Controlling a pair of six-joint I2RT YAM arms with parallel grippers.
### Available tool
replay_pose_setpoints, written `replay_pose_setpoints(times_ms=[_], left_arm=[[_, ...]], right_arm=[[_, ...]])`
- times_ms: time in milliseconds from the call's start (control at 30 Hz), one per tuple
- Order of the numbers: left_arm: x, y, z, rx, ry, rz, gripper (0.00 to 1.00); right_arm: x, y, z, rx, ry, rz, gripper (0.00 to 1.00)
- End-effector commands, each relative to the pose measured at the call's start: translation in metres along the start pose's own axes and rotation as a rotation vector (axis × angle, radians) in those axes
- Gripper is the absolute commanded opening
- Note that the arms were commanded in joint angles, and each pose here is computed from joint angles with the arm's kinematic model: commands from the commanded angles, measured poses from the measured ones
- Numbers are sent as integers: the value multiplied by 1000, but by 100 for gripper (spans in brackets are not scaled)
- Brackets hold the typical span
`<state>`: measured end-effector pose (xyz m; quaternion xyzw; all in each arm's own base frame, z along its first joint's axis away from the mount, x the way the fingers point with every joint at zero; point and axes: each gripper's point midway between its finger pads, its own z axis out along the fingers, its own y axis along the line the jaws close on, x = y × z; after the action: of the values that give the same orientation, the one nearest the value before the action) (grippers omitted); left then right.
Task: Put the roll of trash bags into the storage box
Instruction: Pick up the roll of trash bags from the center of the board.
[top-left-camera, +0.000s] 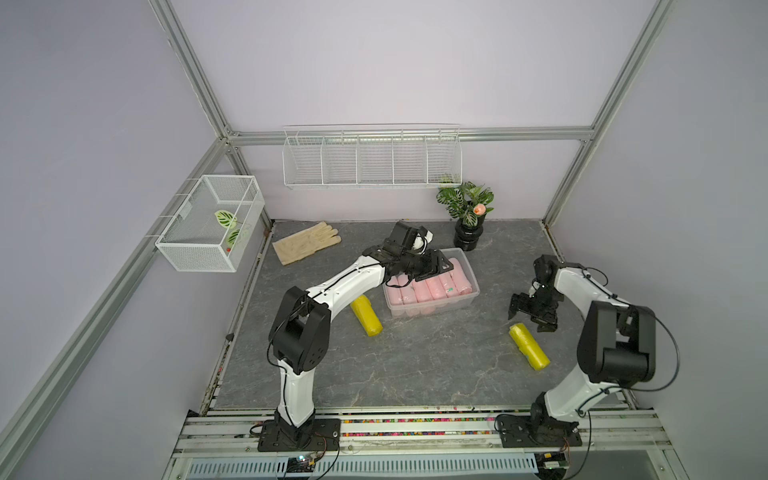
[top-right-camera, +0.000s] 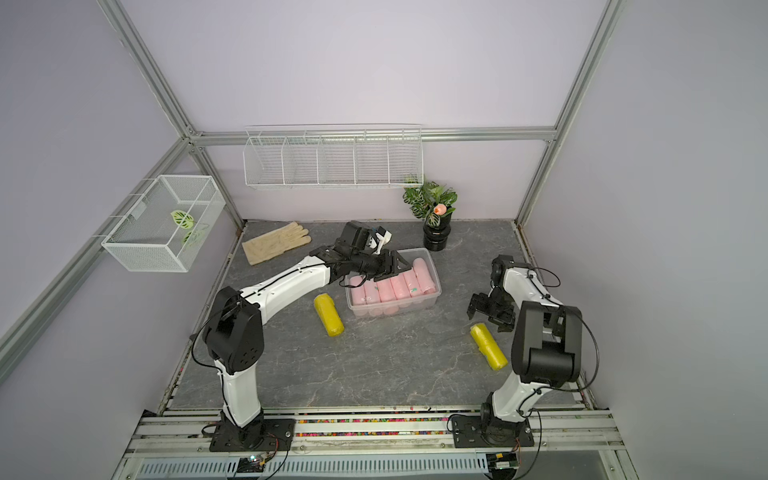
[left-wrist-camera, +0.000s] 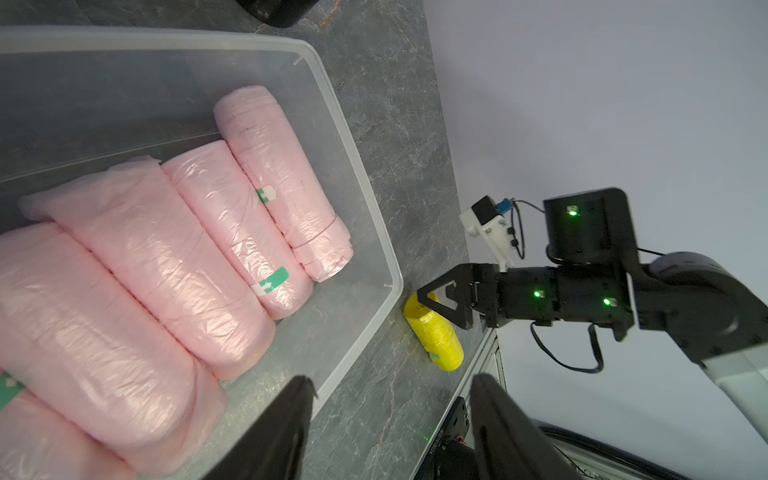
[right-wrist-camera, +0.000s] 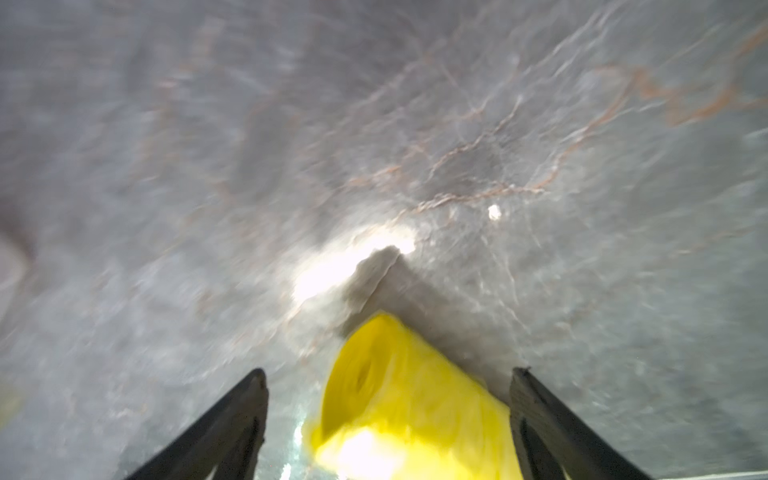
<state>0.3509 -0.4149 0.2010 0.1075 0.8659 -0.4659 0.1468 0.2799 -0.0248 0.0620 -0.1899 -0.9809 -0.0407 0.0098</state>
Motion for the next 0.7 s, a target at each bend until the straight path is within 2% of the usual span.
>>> replay_pose_setpoints(times_ms=[0, 167, 233, 300, 400, 667], left_arm=[[-5, -8, -10, 19, -25, 27, 65], [-2, -12, -12, 30, -17, 30, 65], [-1, -12, -13, 31, -13, 34, 65], [0, -14, -16, 35, -11, 36, 65], [2, -15, -18, 37, -3, 40, 65], [6, -16, -20, 45, 11, 43, 65]], right_arm=[[10, -4, -13, 52, 0, -157, 94], [22, 0, -8, 94, 58, -323, 95], [25, -5, -2, 147, 87, -365, 95], [30, -5, 4, 157, 116, -400, 98], [34, -1, 6, 167, 125, -455, 98], [34, 4, 9, 149, 145, -488, 98]])
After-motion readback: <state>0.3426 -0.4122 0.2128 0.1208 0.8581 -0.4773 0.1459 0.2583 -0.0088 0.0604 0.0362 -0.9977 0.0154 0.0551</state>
